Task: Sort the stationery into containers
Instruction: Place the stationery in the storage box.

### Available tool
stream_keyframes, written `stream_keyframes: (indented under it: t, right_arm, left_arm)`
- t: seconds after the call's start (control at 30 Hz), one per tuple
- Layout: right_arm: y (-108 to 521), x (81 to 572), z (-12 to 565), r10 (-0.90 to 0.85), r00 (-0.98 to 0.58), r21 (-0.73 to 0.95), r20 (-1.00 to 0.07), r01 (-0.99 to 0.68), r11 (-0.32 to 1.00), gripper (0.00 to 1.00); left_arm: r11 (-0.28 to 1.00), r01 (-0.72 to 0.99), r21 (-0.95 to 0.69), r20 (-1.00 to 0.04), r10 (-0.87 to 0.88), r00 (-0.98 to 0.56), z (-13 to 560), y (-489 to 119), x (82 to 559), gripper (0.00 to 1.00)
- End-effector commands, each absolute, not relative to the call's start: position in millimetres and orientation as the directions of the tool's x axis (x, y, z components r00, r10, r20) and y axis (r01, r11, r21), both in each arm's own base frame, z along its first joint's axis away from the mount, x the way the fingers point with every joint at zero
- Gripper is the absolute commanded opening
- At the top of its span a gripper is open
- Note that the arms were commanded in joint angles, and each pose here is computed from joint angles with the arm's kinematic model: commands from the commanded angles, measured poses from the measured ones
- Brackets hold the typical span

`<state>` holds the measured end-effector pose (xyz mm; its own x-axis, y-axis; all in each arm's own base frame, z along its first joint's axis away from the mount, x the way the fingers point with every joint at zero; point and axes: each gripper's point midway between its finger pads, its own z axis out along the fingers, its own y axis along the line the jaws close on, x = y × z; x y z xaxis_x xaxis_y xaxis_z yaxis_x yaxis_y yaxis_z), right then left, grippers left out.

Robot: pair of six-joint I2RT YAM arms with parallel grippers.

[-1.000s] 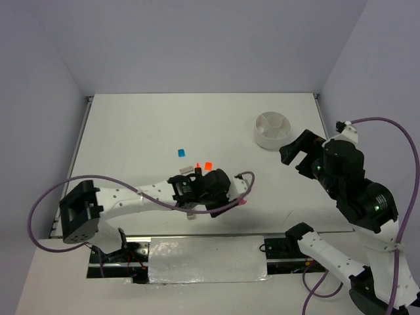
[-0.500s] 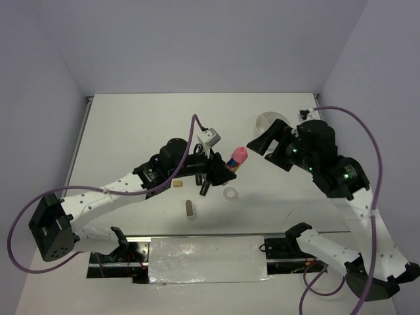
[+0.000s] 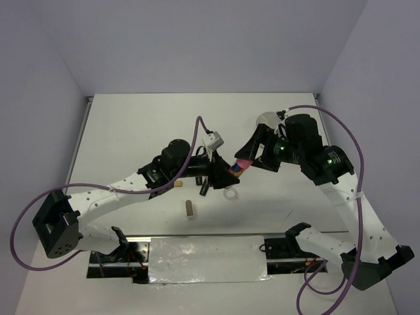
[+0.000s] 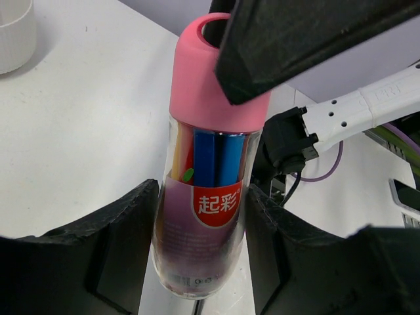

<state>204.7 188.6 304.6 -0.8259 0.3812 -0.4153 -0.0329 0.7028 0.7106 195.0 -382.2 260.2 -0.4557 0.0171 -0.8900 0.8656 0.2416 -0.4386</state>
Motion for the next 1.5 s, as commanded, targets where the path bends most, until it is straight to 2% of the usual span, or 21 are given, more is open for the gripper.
stream_keyframes:
  t: [0.0, 0.17, 0.3, 0.6, 0.73, 0.83, 0.87, 0.9, 0.93, 0.97, 1.03, 1.07, 1.13, 1.27, 1.47]
  right_arm:
    - [194.2, 197.9, 313.1, 0.301, -0.839, 0.704, -0.452, -0.129, 0.698, 0.81]
    - [194.8, 196.4, 307.4, 0.275, -0.851, 0.695, -0.447, -0.137, 0.706, 0.77]
    - [199.9, 198.5, 301.5, 0.268, -0.861, 0.707, -0.433, -0.139, 0.693, 0.62]
    - [207.7, 215.1, 294.1, 0.268, -0.85, 0.707, -0.453, -0.159, 0.689, 0.65]
    - [212.5, 220.9, 295.1, 0.25, -0.855, 0.705, -0.454, -0.174, 0.687, 0.56]
    - [217.4, 219.6, 298.3, 0.225, -0.859, 0.715, -0.46, -0.207, 0.668, 0.22]
    - [219.7, 219.2, 299.0, 0.212, -0.861, 0.718, -0.463, -0.223, 0.66, 0.04]
    - [222.3, 218.1, 300.4, 0.201, -0.865, 0.724, -0.461, -0.235, 0.648, 0.0]
    - [223.3, 216.9, 301.4, 0.194, -0.867, 0.728, -0.458, -0.241, 0.641, 0.0]
    - [223.2, 218.0, 301.9, 0.193, -0.865, 0.727, -0.464, -0.246, 0.641, 0.0]
    - [223.0, 220.1, 303.6, 0.195, -0.859, 0.726, -0.474, -0.256, 0.638, 0.0]
    - [222.6, 220.5, 303.1, 0.193, -0.86, 0.726, -0.473, -0.255, 0.639, 0.0]
    - [219.0, 226.6, 303.0, 0.208, -0.853, 0.718, -0.479, -0.244, 0.652, 0.0]
    - [185.7, 259.8, 305.1, 0.308, -0.773, 0.645, -0.555, -0.166, 0.746, 0.0]
    - [113.6, 336.7, 305.5, 0.424, -0.6, 0.504, -0.678, 0.04, 0.863, 0.0]
  left_arm:
    - [0.204, 0.913, -0.354, -0.935, -0.048, -0.352, 285.5, -383.9, 203.1, 0.0]
    - [0.191, 0.917, -0.35, -0.936, -0.048, -0.348, 287.3, -384.1, 206.2, 0.0]
    - [0.197, 0.915, -0.351, -0.936, -0.049, -0.348, 289.7, -384.8, 209.1, 0.0]
    - [0.159, 0.922, -0.354, -0.935, -0.043, -0.352, 291.0, -386.9, 202.8, 0.02]
    - [0.181, 0.92, -0.348, -0.937, -0.039, -0.347, 290.6, -384.3, 205.4, 0.08]
    - [0.199, 0.921, -0.336, -0.941, -0.043, -0.334, 293.6, -383.0, 208.9, 0.16]
    - [0.248, 0.906, -0.343, -0.938, -0.036, -0.345, 288.5, -380.8, 216.2, 0.23]
    - [0.283, 0.895, -0.345, -0.936, -0.032, -0.351, 285.4, -379.1, 221.8, 0.27]
    - [0.32, 0.883, -0.344, -0.935, -0.035, -0.352, 286.2, -377.0, 229.2, 0.32]
    - [0.358, 0.866, -0.35, -0.932, -0.037, -0.361, 283.9, -372.7, 237.8, 0.45]
    - [0.416, 0.831, -0.369, -0.921, -0.045, -0.386, 280.4, -365.9, 250.7, 0.56]
    - [0.432, 0.821, -0.373, -0.919, -0.051, -0.391, 280.4, -362.0, 257.4, 0.99]
    - [0.46, 0.804, -0.376, -0.915, -0.044, -0.402, 278.7, -358.5, 264.8, 0.99]
    - [0.561, 0.743, -0.365, -0.908, -0.037, -0.418, 277.3, -340.8, 282.0, 0.99]
    - [0.763, 0.536, -0.362, -0.857, -0.046, -0.513, 263.8, -266.0, 297.7, 0.99]
